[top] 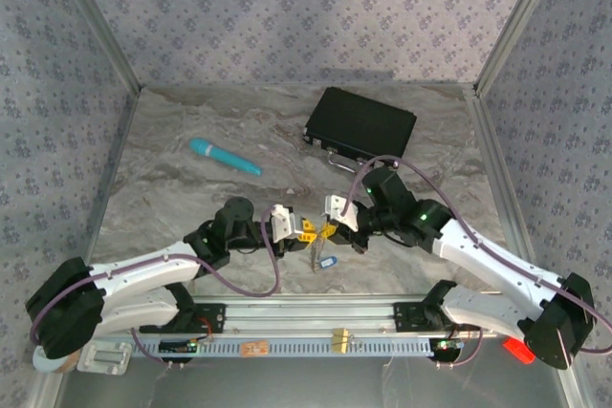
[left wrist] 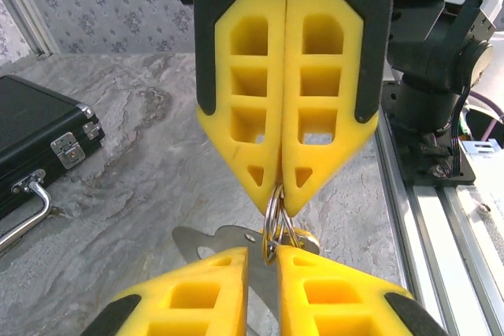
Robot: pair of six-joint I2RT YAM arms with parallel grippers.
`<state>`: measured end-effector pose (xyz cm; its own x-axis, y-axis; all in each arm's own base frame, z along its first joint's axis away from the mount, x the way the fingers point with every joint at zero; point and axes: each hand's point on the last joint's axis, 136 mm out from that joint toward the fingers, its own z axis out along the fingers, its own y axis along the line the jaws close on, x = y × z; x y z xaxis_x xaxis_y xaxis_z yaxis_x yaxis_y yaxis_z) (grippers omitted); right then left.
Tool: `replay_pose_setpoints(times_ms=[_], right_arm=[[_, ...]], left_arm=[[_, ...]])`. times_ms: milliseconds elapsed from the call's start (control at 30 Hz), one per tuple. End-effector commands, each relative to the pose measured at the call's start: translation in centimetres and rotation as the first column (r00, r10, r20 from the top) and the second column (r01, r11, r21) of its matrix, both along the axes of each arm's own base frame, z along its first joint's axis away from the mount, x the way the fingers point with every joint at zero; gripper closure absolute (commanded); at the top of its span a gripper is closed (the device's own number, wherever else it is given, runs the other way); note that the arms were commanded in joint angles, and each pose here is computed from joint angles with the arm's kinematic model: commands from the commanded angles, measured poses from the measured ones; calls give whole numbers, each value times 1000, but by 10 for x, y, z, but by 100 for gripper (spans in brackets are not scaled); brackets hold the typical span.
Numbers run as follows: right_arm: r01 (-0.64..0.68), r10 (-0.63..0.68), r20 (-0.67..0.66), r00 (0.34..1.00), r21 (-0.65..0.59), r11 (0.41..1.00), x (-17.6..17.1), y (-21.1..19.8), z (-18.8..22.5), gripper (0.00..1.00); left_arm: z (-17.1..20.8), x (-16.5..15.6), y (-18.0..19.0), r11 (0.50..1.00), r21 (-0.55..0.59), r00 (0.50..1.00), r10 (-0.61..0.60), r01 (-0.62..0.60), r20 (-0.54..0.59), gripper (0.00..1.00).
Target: Put the keys on the keyring
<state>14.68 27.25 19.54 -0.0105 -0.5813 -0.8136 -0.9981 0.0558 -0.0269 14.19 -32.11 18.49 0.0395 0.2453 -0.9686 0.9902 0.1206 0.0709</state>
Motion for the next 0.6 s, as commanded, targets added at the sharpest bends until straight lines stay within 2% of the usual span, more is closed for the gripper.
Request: replay_pose_setpoints(times_ms=[0,367,467,500,533,567], right_arm=[[-53,56,41,998,-68,996,-5,-2,6,100],[-109,118,51,992,-150,983,-10,5,-1,100],[-113,119,40,992,-133,985,-12,8,0,100],[-96,102,43,994,-124,988,-10,7,1,94],[-78,83,48,995,-104,992,-9,7,1,83],[-55,60,61,996,-69,996,-8,6,6,75]], left_arm=[[13,-1,-3,1000,-5,999,-12,12,39,84],[23,-4,-5,999,-32,998,-32,33,45,85],[26,-6,-5,998,-46,998,-48,50,48,93],[27,-6,-5,998,-50,998,-47,49,48,97],[27,-6,-5,997,-54,998,-45,47,49,100],[26,-7,-4,997,-57,998,-45,47,49,100]])
